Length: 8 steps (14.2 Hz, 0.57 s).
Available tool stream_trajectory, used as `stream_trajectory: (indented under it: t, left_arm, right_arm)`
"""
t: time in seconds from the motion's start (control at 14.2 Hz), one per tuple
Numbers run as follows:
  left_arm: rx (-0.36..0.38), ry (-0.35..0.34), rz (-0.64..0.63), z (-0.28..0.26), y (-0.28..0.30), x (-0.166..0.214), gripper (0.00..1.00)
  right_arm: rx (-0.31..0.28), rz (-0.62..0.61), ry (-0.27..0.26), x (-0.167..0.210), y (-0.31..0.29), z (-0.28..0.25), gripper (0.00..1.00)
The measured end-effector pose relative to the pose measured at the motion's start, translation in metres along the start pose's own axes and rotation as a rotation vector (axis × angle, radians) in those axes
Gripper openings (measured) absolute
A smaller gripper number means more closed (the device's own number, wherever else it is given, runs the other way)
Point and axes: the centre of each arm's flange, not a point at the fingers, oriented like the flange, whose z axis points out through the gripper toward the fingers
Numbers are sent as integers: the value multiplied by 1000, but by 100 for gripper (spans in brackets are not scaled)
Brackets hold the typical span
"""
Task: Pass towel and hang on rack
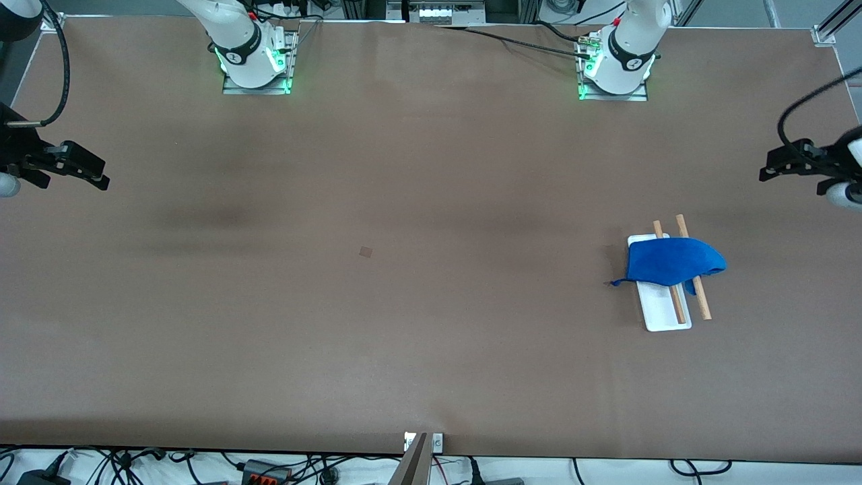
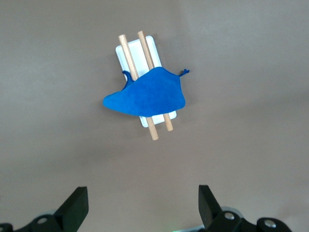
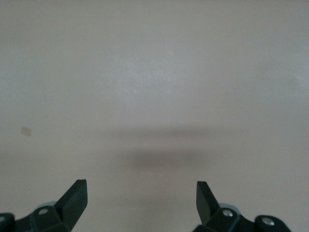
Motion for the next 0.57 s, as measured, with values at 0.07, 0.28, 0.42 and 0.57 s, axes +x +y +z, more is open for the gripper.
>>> stream_trajectory:
  t: [0.07, 0.28, 0.42, 0.57]
  left_arm:
    - [9, 3, -15, 1, 4, -9, 100]
    - [21, -5, -152, 5, 16, -29, 100]
    - [25, -5, -221, 4, 20, -38, 100]
    - [25, -20, -240, -1, 22, -46, 100]
  right_arm:
    - [0, 0, -4, 0, 0, 0, 100]
    - [0, 0, -15, -2, 0, 3, 100]
    - [1, 0, -23, -3, 0, 5, 100]
    - [1, 0, -26, -4, 0, 7, 100]
